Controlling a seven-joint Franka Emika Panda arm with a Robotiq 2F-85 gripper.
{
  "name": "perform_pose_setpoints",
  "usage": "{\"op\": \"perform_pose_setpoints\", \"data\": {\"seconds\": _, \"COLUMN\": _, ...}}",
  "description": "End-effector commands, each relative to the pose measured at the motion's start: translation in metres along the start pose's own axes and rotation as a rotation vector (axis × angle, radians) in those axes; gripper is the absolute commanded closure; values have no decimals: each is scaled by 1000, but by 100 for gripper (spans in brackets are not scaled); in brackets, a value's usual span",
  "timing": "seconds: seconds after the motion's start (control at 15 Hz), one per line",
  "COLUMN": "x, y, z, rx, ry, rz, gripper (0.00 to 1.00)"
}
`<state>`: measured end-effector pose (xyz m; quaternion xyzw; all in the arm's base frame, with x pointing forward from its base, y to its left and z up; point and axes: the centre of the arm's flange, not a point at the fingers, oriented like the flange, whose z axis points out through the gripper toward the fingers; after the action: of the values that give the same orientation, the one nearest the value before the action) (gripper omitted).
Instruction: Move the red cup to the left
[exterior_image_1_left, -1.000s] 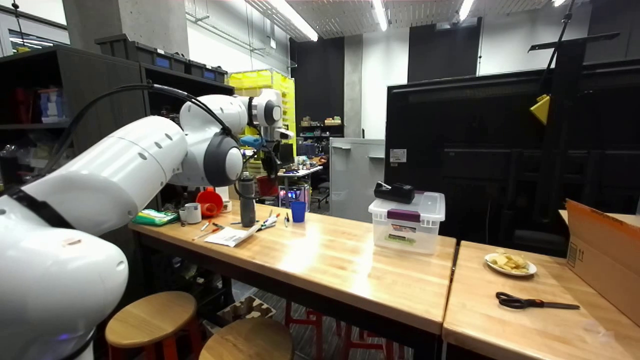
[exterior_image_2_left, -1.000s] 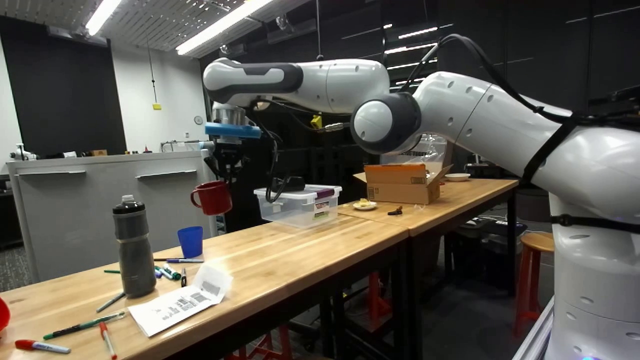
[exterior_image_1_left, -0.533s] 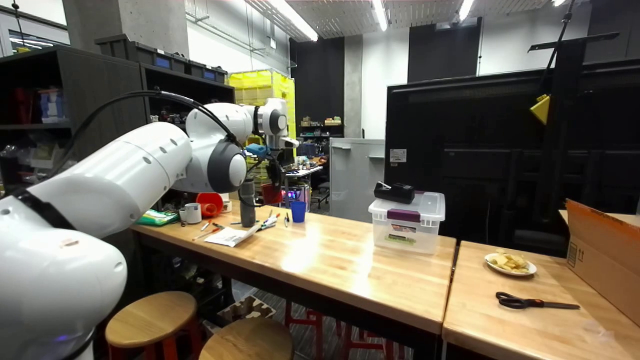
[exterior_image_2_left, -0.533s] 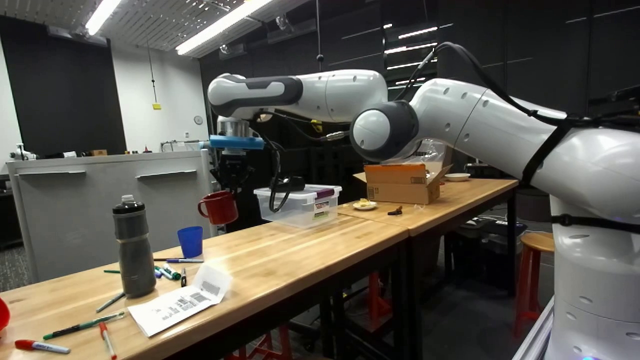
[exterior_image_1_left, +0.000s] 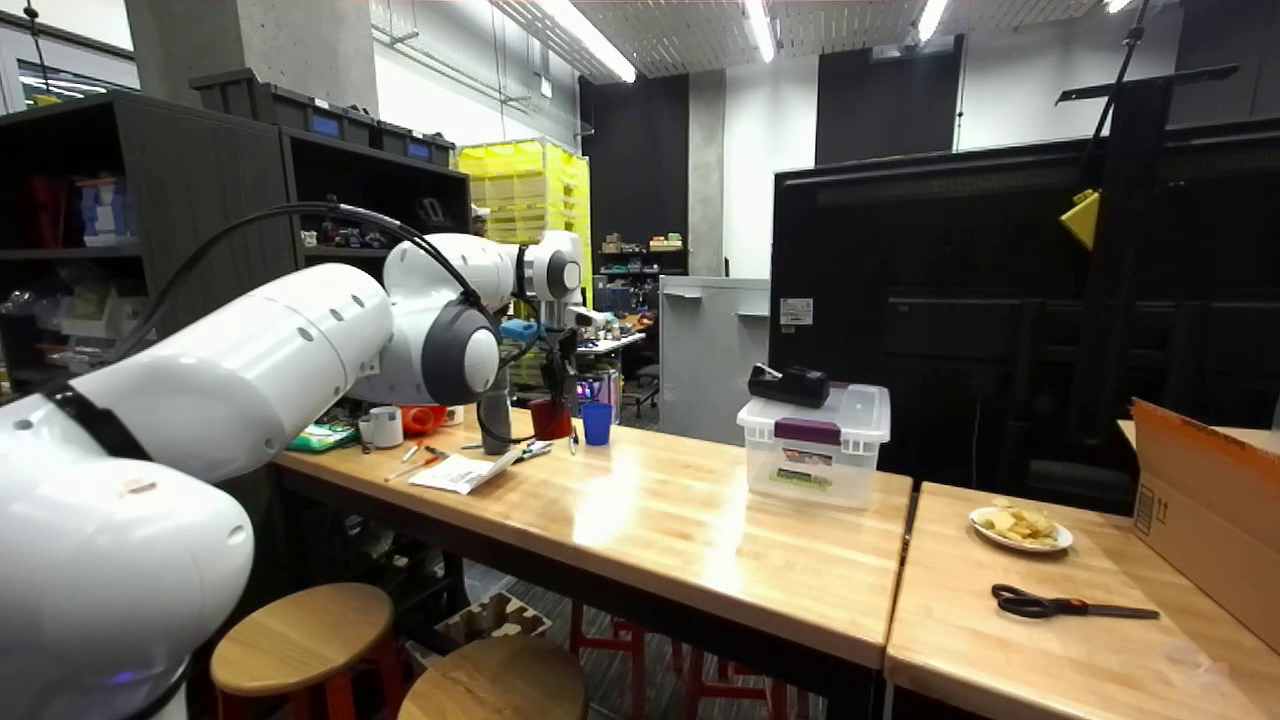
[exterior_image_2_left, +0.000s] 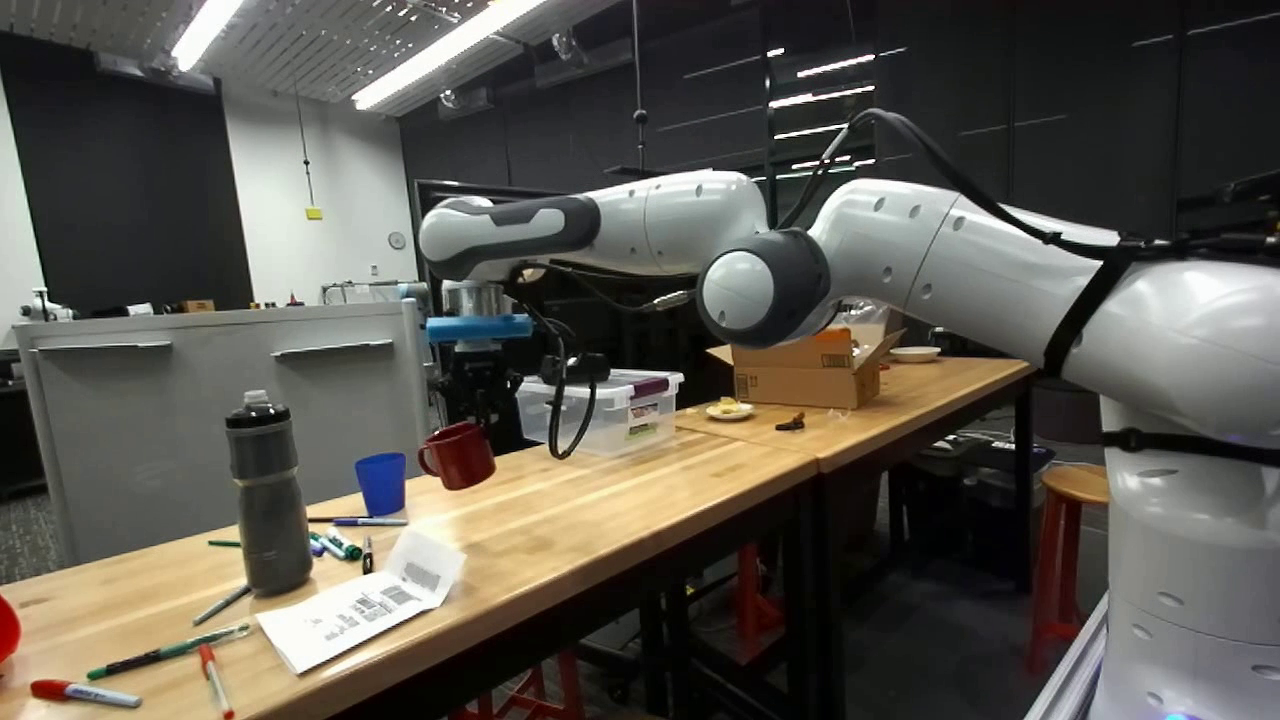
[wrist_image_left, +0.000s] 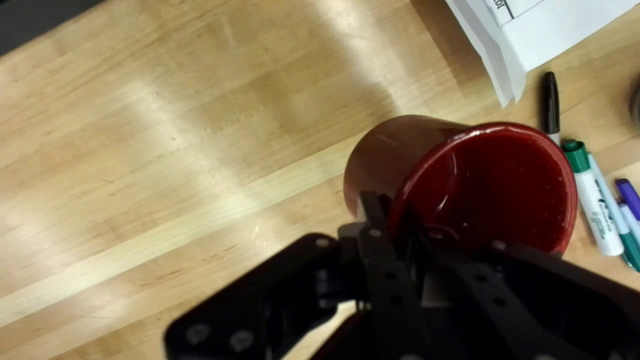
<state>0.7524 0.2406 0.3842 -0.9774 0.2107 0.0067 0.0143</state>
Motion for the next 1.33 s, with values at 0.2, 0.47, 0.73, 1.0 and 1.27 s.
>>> {"op": "perform_pose_setpoints", "data": {"seconds": 0.2, "x": 47, "y": -23, "z": 13, "rx": -70, "ry": -9, "rz": 63, "gripper": 98}}
{"op": "perform_pose_setpoints", "data": {"seconds": 0.47, "x": 51, "y": -20, "z": 19, "rx": -91, "ry": -12, "rz": 76, "gripper": 98}}
{"op": "perform_pose_setpoints", "data": {"seconds": 0.73, "x": 51, "y": -19, "z": 24, "rx": -118, "ry": -19, "rz": 70, "gripper": 98}}
{"op": "perform_pose_setpoints", "data": {"seconds": 1.0, "x": 14, "y": 21, "z": 41, "rx": -101, "ry": -28, "rz": 60, "gripper": 91}}
{"op": "perform_pose_setpoints", "data": {"seconds": 1.27, "x": 14, "y": 21, "z": 41, "rx": -101, "ry": -27, "rz": 60, "gripper": 91}}
